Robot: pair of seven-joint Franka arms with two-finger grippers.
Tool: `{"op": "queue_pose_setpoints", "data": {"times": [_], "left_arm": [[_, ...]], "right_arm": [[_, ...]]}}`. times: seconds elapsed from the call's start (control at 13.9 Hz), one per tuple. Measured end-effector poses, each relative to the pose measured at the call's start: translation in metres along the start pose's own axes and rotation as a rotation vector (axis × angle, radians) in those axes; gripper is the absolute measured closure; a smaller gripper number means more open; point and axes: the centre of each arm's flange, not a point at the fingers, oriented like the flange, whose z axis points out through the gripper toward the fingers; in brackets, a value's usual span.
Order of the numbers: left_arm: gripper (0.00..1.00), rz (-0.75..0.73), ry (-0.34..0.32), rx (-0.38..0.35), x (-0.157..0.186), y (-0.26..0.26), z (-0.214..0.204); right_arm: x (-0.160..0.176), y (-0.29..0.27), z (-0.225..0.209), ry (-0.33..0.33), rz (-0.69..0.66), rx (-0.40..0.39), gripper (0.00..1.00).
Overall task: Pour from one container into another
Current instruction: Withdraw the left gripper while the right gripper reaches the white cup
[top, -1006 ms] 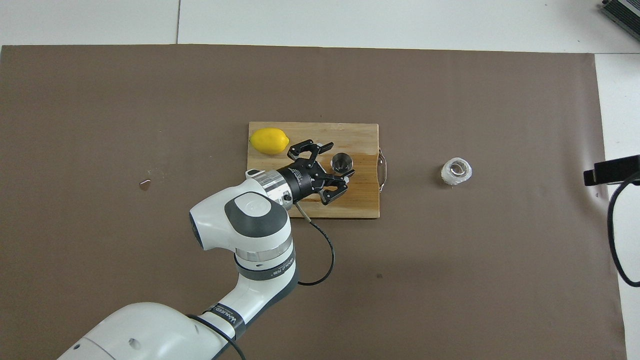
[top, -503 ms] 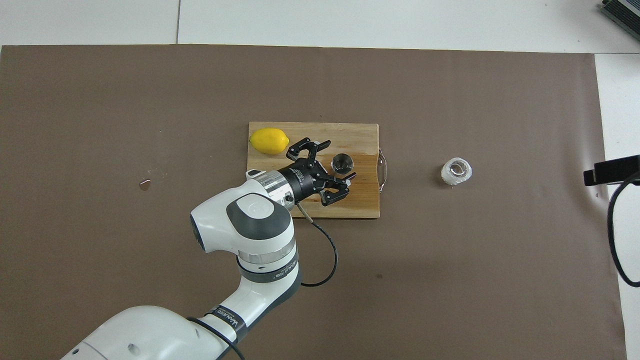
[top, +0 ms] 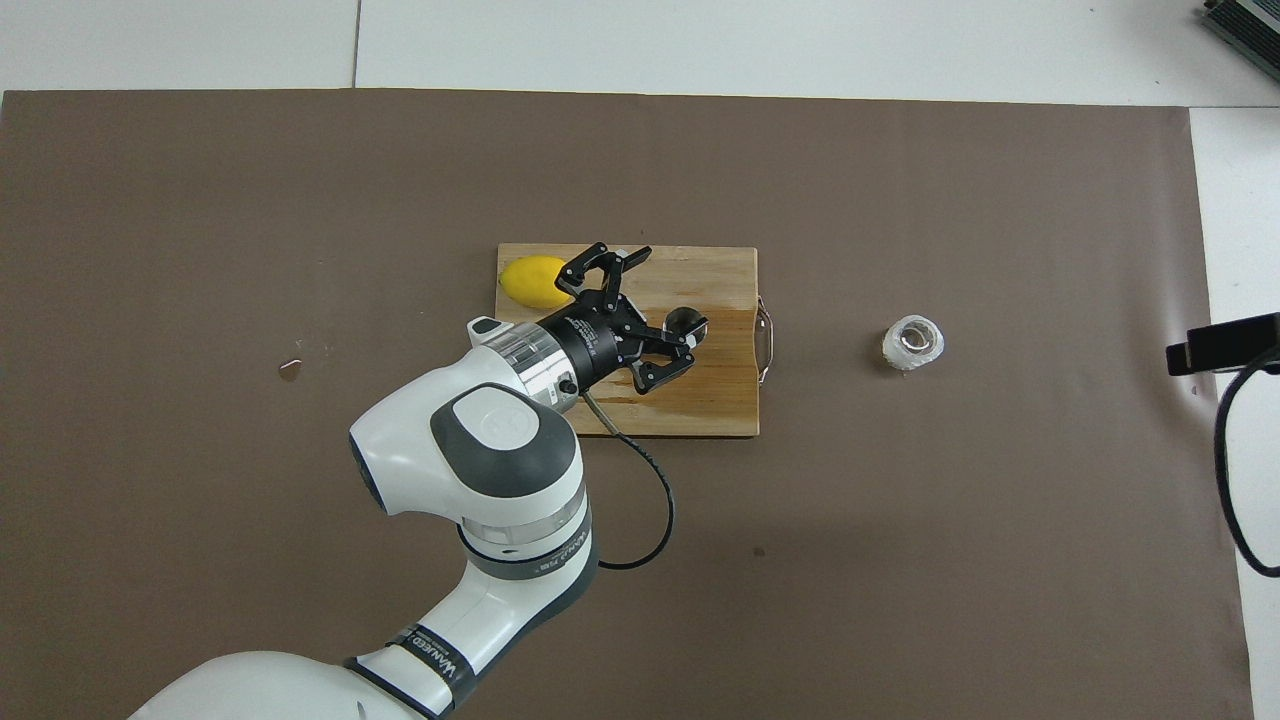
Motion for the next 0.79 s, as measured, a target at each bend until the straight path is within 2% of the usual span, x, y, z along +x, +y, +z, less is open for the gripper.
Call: {"op": "queue_pose_setpoints", "data": {"times": [0.22,0.36,0.57,0.79], "left_arm": [[0.0,0.087,0.016,-0.018,-0.002,0.028,-0.009],[0.0,0.091,-0.011,-0.008,0.0,0.057,-0.017],[0.0,0.182,-0.054,0.066,0.001,0.109,-0.038],[0.0,0.326,-0.035,0.173,0.005,0.148,-0.061]], "right_arm": [[-0.009,-0.003,-0.007,-0.004,-0.055,0.0,0.0],[-0.013,-0.004,-0.007,-0.009,-0.168,0.005,0.0],[-0.018,-0.004,0.009,-0.025,-0.438,0.033,0.0],[-0.012,0.011,0.023,0.026,-0.687,0.02,0.0]]}}
